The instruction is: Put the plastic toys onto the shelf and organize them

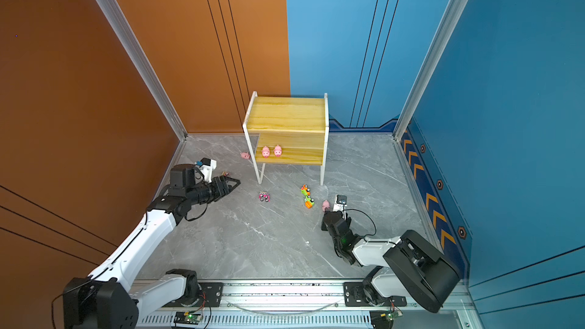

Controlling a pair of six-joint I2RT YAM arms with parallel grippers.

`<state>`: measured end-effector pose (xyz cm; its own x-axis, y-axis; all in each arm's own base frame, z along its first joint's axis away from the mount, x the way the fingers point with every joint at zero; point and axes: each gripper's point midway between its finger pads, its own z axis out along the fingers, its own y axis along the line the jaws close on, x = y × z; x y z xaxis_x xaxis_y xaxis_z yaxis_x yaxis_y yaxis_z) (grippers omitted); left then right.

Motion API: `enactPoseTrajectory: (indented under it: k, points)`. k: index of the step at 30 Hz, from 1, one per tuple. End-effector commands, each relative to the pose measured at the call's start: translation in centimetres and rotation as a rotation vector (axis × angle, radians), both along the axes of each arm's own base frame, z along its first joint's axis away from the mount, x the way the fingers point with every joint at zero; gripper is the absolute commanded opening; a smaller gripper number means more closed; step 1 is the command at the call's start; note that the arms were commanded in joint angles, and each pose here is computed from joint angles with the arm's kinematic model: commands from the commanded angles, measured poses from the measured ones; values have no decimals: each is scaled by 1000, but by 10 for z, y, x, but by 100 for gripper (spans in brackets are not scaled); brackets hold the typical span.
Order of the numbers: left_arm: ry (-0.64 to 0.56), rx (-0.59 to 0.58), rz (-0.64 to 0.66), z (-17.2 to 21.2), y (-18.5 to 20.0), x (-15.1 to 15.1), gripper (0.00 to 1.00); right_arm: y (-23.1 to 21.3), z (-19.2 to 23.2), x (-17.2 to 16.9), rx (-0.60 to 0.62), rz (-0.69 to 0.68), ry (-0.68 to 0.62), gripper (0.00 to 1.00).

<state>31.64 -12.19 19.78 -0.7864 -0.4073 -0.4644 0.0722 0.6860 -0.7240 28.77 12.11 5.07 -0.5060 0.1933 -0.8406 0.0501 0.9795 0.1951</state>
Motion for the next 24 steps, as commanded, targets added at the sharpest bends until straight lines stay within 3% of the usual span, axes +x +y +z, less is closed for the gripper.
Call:
enactPoseTrajectory:
  k: [1, 7, 24]
  points:
    - [-25, -3, -18, 5, -3, 0, 59, -8, -3, -6, -41, -34, 99, 59]
    - [-30, -3, -19, 7, -3, -2, 59, -6, 5, -2, -59, -38, 167, 68]
    - [-32, -5, -21, 8, -4, -3, 59, 14, -8, 16, -76, -58, 303, 68]
